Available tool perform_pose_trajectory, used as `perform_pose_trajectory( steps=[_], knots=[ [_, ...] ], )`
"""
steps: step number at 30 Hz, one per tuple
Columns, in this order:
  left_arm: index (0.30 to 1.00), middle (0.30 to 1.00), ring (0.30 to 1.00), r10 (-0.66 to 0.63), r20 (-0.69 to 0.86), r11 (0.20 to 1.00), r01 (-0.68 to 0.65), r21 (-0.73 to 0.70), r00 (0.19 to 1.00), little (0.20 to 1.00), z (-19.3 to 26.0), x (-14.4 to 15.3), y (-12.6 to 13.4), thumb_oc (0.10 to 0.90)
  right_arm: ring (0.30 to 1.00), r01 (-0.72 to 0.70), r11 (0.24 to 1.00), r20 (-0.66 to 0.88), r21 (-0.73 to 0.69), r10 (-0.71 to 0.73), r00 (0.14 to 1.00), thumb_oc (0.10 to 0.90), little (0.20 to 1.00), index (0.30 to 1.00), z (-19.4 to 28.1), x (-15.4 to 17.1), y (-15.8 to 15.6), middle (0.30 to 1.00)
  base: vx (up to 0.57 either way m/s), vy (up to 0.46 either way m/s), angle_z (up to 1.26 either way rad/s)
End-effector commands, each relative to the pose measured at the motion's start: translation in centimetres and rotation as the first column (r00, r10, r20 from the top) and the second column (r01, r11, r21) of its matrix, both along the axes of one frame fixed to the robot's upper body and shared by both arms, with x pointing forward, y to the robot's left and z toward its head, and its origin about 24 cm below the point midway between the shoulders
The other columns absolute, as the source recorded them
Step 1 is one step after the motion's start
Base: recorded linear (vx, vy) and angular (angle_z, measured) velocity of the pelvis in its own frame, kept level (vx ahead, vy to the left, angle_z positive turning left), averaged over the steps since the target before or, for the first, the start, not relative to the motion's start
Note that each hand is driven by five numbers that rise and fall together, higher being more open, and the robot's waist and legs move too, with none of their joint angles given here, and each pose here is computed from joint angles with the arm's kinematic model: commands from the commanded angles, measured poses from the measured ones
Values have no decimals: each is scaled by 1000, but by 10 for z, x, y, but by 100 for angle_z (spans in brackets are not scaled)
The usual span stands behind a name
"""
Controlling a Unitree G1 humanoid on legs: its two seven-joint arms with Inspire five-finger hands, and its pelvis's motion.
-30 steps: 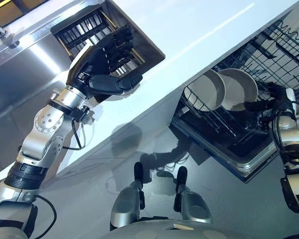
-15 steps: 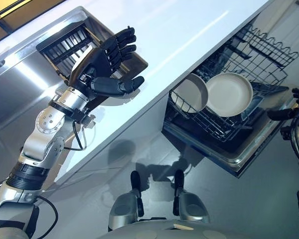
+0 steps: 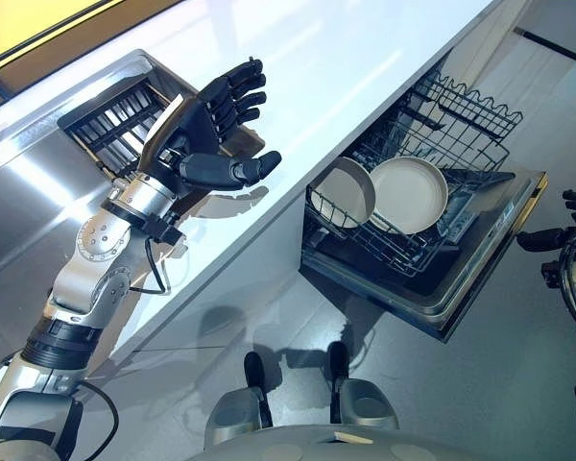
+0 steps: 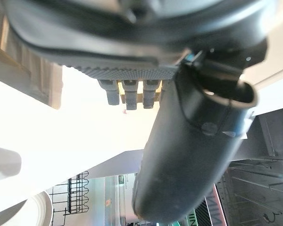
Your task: Pick up plates and place into dishwasher.
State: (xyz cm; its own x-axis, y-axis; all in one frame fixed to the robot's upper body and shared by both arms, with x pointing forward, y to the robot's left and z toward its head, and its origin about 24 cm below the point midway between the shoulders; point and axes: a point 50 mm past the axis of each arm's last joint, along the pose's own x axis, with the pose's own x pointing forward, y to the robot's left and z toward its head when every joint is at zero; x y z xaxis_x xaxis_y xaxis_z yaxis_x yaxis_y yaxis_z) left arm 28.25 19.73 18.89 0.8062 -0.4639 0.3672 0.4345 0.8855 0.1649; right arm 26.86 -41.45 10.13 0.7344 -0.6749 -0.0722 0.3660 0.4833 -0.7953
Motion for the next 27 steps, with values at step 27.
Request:
perform_pose_trajectory(
  steps=[27],
  knots=[
    [900,900,900,-134,154,981,153,-118,979,900,21,-5,-23,800,300,-61,980,35,-191,69,997,100,200,300,51,29,3,300,-39,3,7]
  ],
)
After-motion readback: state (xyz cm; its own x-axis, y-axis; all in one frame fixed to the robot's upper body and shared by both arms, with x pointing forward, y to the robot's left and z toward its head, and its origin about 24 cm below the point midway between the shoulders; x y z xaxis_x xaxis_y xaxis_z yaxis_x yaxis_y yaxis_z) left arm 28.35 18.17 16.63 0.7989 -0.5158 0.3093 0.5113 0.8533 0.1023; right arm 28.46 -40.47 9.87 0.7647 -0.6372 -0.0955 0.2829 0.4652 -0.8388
